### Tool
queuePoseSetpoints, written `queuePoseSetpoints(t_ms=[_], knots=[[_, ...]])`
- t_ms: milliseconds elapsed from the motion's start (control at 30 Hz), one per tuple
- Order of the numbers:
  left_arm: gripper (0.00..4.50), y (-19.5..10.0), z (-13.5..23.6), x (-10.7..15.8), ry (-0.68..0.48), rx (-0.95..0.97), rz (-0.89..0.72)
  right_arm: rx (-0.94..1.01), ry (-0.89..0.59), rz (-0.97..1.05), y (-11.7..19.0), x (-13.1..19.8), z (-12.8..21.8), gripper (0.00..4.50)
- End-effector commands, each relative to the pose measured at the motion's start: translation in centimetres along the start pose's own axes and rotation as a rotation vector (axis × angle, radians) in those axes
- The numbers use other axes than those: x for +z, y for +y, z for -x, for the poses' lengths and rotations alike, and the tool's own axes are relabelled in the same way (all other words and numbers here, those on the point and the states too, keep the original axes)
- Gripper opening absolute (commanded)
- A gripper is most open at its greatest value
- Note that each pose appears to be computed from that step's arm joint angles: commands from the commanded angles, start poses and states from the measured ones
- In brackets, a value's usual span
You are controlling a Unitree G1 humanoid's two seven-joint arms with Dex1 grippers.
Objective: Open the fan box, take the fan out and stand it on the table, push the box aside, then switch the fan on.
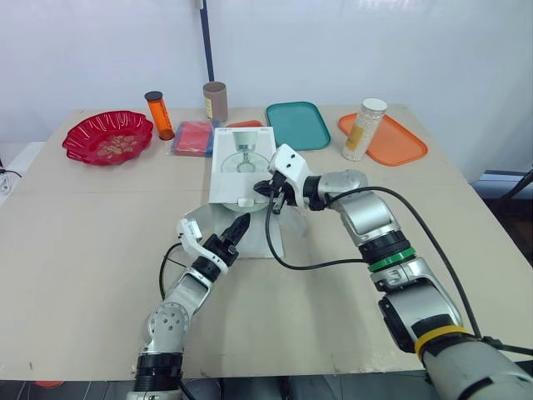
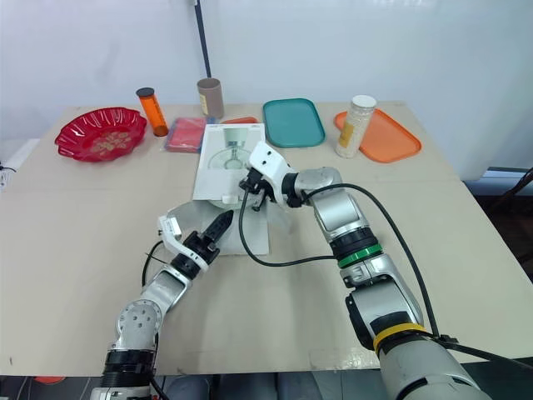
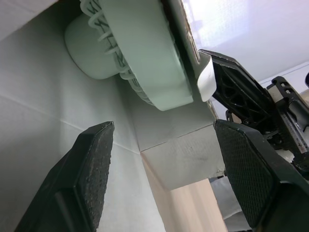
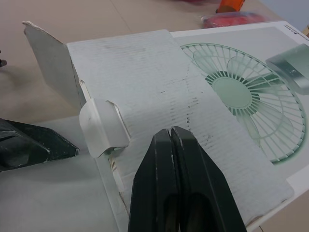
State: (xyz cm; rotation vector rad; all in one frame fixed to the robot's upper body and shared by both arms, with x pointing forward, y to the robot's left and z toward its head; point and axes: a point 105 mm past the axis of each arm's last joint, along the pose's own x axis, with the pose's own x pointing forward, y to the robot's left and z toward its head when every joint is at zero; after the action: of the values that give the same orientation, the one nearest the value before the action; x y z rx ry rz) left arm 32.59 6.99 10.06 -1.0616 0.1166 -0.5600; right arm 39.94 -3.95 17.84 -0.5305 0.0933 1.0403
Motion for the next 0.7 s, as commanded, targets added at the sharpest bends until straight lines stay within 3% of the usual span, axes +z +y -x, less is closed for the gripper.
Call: queuePoseSetpoints(t_ms=[33,433,700], knots=[[3.52,-1.5,-0.5,-0.4,-0.026,-0.058,0.040,-0.012,-0.013,0.016,-0.4,0.6,0.4,0.00],[3.52,-2.9,3.0,1.4,-0.035,-0.063,-0.007,-0.012,-0.016,0.012,-0.1,0.3,0.1,0.00],[3.52,-3.5,2.2,0.8,-0.015,-0.070,0.027,-0.011,-0.015,0.012,0.1,0.2,0.0,0.00]])
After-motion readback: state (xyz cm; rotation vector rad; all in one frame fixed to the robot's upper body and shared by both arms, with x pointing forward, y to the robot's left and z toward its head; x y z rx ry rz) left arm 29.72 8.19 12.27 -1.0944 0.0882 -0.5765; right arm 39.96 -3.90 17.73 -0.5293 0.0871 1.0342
